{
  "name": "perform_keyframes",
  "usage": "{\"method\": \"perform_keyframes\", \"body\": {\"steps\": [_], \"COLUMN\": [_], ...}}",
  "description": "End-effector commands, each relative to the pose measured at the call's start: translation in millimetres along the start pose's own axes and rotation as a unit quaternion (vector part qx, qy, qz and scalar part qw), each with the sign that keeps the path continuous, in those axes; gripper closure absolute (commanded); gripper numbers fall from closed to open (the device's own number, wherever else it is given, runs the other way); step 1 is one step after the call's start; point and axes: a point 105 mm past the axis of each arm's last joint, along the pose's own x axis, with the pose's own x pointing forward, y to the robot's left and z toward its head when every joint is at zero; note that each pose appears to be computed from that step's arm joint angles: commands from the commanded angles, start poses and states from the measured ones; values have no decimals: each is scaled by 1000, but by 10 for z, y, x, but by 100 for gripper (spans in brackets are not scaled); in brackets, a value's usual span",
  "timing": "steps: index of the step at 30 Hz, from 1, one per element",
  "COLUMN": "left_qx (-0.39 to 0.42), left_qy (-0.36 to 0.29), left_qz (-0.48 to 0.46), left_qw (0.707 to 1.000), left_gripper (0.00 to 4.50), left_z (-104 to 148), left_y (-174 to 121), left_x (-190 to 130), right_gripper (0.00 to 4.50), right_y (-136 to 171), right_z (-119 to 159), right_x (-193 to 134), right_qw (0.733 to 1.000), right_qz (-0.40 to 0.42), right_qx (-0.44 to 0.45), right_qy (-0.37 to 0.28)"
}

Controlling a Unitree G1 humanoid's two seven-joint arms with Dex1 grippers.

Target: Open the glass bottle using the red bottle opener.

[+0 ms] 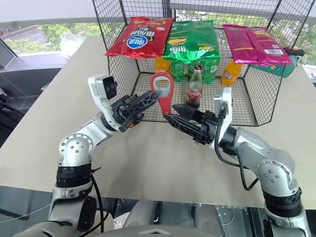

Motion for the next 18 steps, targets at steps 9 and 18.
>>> {"method": "perform_keyframes", "body": {"steps": [9, 18], "left_qx": [23, 34], "left_qy": [11, 29], "left_qz": [-39, -53], "left_qw": [999, 998], "left_gripper": [450, 450], "left_z": [-21, -123], "left_y": [-168, -208], "left_x": [76, 22], "right_gripper": [360, 437], "right_y": [101, 72], "right_z": [-52, -19], "right_x": [106, 85], "right_qw": [999, 999], "right_qz": [35, 34], "right_qx": [20, 14], "right_qy": [23, 9]}}
